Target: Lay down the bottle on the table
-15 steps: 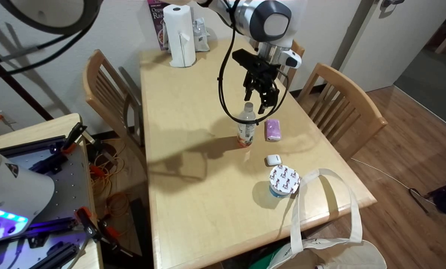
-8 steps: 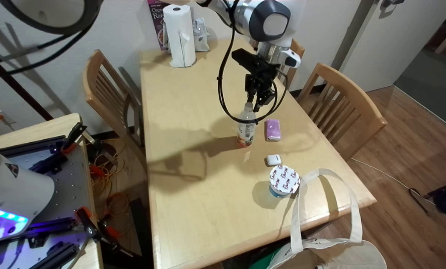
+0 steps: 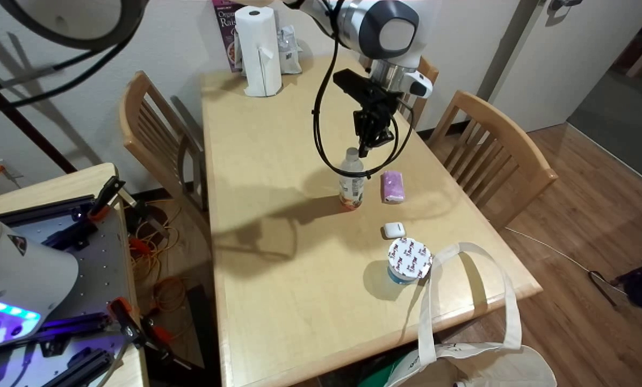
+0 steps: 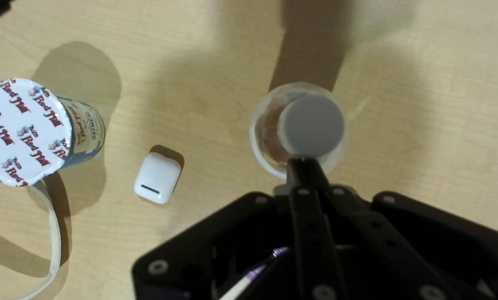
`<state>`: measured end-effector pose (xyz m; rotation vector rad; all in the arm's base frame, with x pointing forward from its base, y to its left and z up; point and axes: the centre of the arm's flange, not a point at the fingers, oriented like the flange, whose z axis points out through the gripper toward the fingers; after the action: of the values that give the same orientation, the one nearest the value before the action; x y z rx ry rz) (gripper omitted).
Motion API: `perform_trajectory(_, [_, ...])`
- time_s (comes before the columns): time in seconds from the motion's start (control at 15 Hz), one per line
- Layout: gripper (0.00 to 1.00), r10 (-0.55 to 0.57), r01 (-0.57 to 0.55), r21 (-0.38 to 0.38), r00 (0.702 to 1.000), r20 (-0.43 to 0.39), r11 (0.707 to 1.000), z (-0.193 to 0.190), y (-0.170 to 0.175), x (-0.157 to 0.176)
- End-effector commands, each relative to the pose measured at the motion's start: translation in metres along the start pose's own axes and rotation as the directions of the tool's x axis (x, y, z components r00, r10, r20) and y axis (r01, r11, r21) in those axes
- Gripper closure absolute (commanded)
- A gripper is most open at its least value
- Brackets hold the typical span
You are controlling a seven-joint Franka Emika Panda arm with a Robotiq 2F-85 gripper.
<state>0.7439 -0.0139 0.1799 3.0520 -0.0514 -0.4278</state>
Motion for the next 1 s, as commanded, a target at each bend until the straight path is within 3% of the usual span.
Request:
perform_trajectory(0.0, [0.67,0.019,-0.019,0.03,1.0,0.011,0.999,-0.008,0.003,0.002])
perform_trajectory(0.67, [0.04,-0.017,0.017,0.03,1.0,-0.026,0.999,-0.019,0.0,-0.011])
perform_trajectory(0.73, [0.0,-0.021,0.022,0.029,1.0,-0.023,0.999,-0.016,0.0,-0.011])
perform_trajectory(0.93, [0.0,-0.037,0.038,0.031,0.999,-0.007,0.999,-0.007,-0.002,-0.011])
